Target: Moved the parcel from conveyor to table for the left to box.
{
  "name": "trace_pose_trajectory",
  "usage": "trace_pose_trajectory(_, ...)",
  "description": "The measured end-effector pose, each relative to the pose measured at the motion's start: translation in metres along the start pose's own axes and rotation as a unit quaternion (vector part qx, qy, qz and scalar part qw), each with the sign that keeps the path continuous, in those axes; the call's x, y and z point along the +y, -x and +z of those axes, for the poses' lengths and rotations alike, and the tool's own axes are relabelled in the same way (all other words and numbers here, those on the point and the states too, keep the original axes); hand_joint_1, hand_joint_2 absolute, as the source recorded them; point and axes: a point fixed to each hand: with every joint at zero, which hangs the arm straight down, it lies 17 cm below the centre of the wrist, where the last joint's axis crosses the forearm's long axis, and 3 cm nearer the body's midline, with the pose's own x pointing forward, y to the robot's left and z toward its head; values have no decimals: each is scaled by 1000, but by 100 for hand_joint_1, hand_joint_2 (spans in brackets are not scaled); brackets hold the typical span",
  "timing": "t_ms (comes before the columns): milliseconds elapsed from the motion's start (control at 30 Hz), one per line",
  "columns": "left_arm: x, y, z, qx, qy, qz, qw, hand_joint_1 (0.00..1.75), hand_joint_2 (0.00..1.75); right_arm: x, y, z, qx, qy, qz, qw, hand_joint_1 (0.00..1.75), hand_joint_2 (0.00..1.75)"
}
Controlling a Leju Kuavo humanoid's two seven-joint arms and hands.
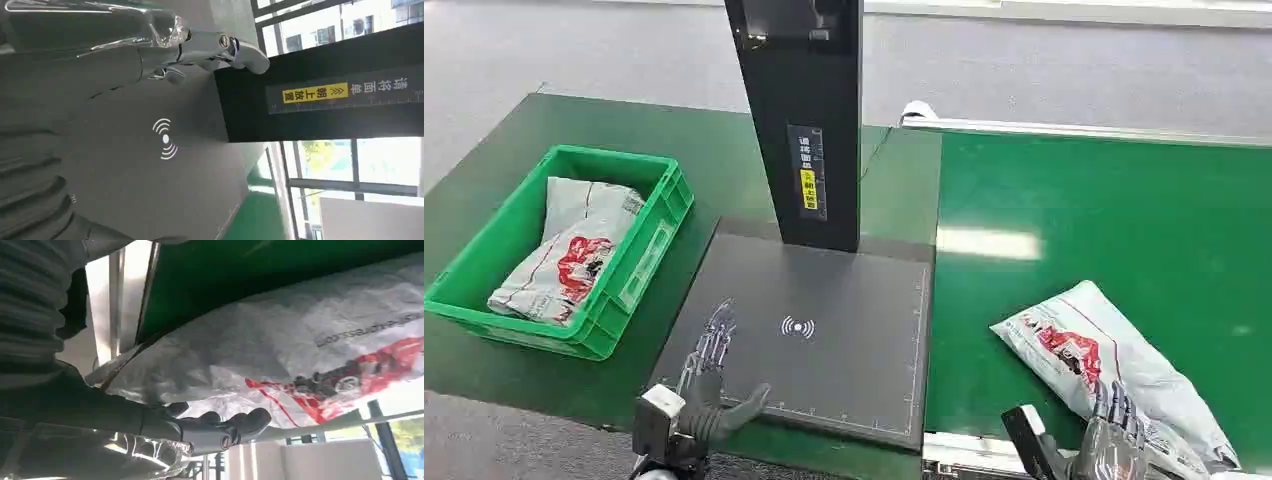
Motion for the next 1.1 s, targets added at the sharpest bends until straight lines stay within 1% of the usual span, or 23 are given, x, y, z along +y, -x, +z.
trace_pose_trajectory(267,0,0,0,0,-1,0,1000,0,175,3,3,0,6,-3,-2,1000,0,175)
trace_pose_trajectory(300,1,0,0,1,-2,-1,1000,0,175,6,10,-3,17,-4,-4,1000,0,175)
trace_pose_trajectory(467,2,2,0,4,-2,-2,1000,0,175,5,20,-8,38,5,-7,999,0,175)
trace_pose_trajectory(500,2,2,0,4,-2,-2,1000,0,175,4,22,-8,42,7,-7,999,175,175)
trace_pose_trajectory(633,1,4,1,7,-1,-3,1000,0,175,8,30,-6,56,4,-16,998,175,175)
trace_pose_trajectory(867,1,7,2,11,-1,-8,1000,0,175,13,25,-1,49,0,-41,998,175,175)
trace_pose_trajectory(1100,1,8,2,12,1,-9,1000,0,175,-6,6,1,35,25,-77,996,175,175)
